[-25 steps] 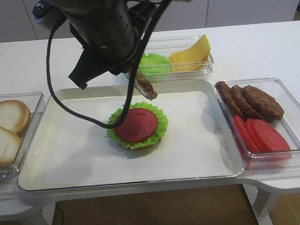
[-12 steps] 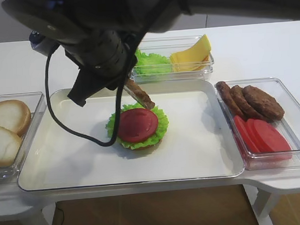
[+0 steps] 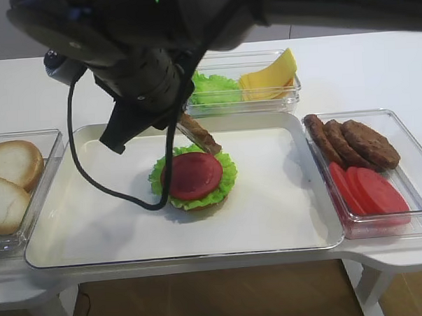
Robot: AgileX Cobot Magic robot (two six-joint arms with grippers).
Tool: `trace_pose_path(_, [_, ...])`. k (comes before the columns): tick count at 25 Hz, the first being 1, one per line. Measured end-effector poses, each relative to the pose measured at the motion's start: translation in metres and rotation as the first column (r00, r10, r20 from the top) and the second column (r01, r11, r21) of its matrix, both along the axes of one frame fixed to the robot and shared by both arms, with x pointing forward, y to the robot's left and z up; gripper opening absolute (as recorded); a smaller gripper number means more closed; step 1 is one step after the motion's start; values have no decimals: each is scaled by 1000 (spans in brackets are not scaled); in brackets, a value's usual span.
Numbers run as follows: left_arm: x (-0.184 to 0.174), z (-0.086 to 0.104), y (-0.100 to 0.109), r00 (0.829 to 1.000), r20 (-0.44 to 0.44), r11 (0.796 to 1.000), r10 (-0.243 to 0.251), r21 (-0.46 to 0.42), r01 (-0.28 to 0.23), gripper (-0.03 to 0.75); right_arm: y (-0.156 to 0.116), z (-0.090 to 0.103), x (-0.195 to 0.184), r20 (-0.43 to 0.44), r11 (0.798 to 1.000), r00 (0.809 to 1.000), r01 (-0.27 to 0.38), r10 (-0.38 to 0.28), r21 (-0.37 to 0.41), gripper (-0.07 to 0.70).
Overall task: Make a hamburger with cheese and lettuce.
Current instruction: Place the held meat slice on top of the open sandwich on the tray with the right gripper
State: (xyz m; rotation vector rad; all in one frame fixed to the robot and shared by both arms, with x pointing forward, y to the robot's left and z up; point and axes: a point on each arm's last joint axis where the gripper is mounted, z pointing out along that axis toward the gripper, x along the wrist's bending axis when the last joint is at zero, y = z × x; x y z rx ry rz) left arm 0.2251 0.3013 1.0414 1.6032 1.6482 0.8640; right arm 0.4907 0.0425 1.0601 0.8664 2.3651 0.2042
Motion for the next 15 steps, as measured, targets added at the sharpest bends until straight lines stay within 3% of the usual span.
trace_pose_path(15, [0,0,0,1000,0,1000,0,0,0,421,-8,-4,8,-24,1000,1000,18,-19,-9,91])
